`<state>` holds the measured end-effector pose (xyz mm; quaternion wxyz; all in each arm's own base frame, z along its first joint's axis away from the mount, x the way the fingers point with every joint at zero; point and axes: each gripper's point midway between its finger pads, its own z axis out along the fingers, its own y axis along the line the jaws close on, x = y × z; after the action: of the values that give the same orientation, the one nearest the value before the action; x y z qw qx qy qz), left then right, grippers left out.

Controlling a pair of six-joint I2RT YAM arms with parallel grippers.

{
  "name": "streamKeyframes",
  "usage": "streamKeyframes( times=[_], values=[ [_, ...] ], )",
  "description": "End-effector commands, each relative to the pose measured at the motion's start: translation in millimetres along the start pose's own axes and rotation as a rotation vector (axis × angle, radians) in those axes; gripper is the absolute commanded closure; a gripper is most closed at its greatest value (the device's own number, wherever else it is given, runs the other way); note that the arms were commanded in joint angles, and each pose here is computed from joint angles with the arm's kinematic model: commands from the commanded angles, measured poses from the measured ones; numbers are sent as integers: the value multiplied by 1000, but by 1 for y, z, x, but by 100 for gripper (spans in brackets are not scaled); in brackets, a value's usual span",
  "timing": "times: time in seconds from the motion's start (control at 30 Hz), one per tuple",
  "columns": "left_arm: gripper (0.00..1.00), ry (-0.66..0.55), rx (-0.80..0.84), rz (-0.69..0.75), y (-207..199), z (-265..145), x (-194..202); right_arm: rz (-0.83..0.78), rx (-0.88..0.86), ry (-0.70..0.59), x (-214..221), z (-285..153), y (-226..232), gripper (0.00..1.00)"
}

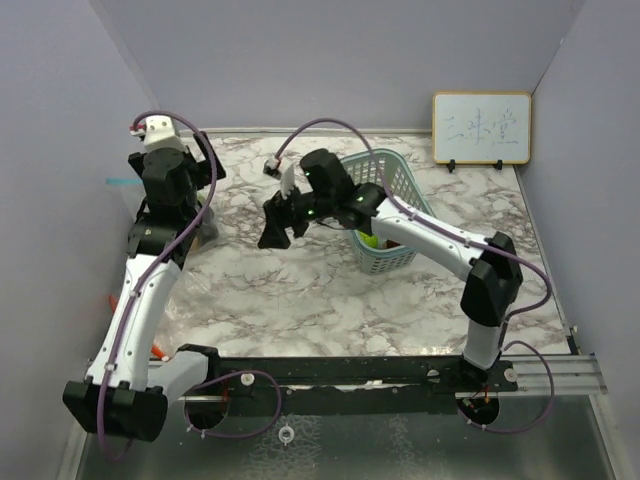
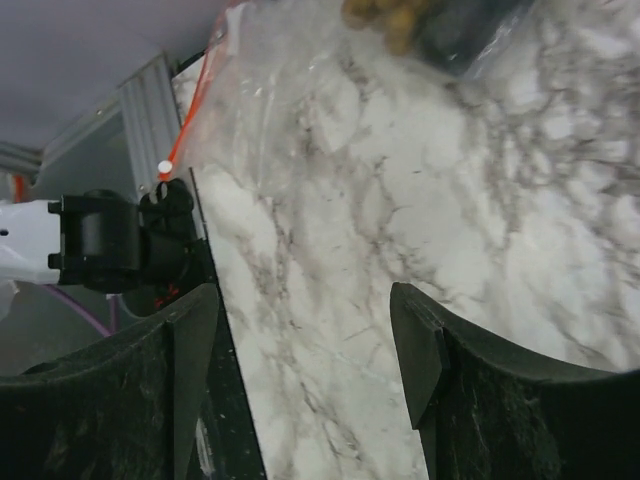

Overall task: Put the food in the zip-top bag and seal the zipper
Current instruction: Place the zipper food storage bag at the center of the board, then pick up the zipper food storage bag at the corner of the board.

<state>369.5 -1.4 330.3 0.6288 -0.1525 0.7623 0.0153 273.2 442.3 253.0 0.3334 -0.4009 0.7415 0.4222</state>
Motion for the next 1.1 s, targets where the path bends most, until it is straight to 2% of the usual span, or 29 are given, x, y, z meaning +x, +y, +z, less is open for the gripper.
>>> streamKeyframes(
  times=[0.0, 0.17, 0.4, 0.57, 0.8, 0.93, 0.97, 1.03, 1.07],
  values=[
    [1, -164, -59, -71, 20, -44, -61, 75, -170, 73, 24, 50, 44, 30],
    [6, -203, -149, -146, 48, -84, -69, 134, -258, 143, 47, 100, 69, 28],
    [13, -369, -212, -222, 80, -142, -102, 173, -312, 196, 73, 159, 97, 27],
    [13, -360, -197, -229, 84, -152, -92, 130, -279, 200, 89, 194, 99, 27],
    [14, -326, -174, -221, 80, -150, -82, 116, -182, 227, 119, 224, 74, 30],
    [14, -316, -152, -220, 76, -148, -80, 83, -118, 234, 128, 232, 58, 40],
    [14, -315, -145, -218, 74, -147, -80, 69, -92, 237, 130, 232, 52, 49],
    [14, -315, -134, -219, 72, -146, -81, 52, -50, 234, 126, 227, 42, 77],
    [15, -315, -127, -219, 70, -145, -81, 49, -33, 215, 114, 219, 38, 85]
  ],
)
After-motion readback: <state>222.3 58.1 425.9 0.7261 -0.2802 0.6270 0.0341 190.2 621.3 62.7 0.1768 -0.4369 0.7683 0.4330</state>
